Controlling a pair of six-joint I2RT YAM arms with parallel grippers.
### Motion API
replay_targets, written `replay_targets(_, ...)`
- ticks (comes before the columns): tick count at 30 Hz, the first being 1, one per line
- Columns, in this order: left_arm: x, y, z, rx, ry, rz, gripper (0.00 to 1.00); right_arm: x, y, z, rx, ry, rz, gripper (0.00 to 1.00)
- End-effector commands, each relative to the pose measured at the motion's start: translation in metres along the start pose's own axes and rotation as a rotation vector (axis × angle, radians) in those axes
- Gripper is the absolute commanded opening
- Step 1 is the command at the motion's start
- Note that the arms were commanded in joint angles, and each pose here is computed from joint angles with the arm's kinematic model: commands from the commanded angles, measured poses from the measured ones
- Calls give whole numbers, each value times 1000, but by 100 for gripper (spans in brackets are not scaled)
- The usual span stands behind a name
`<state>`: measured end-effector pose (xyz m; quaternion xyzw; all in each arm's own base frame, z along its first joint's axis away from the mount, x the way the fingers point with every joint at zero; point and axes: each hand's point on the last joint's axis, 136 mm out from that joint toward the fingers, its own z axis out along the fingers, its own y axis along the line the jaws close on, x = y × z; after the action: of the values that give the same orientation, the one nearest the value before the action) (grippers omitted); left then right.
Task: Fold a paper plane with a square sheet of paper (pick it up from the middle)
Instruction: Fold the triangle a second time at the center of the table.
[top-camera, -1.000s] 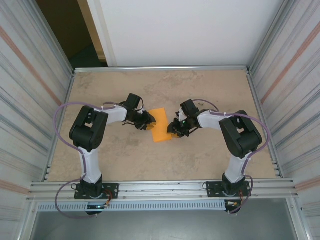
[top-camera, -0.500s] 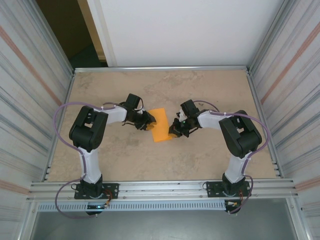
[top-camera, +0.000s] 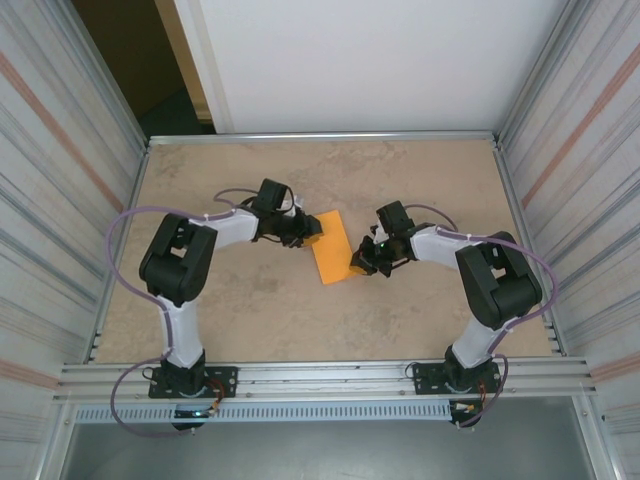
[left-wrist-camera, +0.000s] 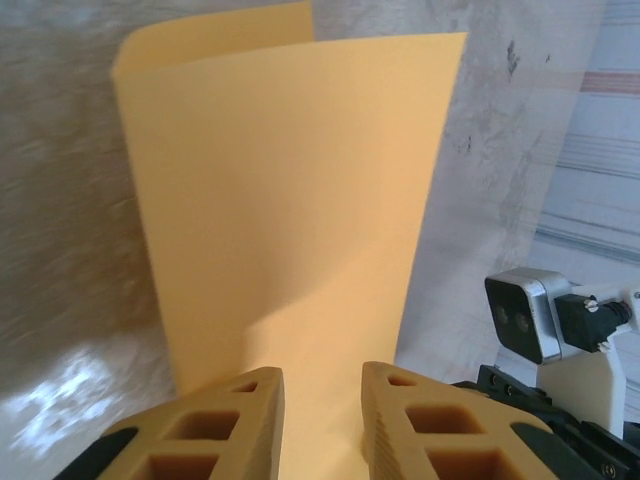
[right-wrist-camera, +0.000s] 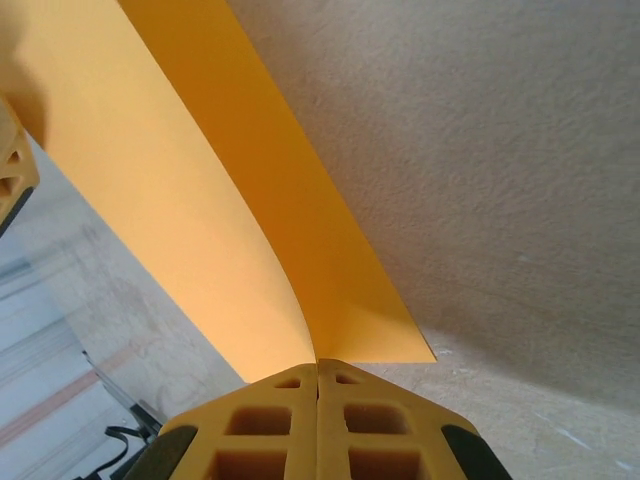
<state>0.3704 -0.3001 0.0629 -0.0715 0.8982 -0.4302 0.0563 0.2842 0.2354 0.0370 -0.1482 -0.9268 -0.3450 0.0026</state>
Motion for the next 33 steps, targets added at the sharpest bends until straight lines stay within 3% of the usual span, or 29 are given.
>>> replay_targets(1, 0, 6, 10, -48, 15, 29, 26, 3, -2, -7, 9, -11, 54, 0)
replay_targets(14, -2, 26, 21, -110, 32, 5, 25, 8, 8, -2, -12, 58, 38, 5)
replay_targets(33, -1, 37, 23, -157, 44, 16, 24, 5, 45, 23, -51, 121, -45, 1)
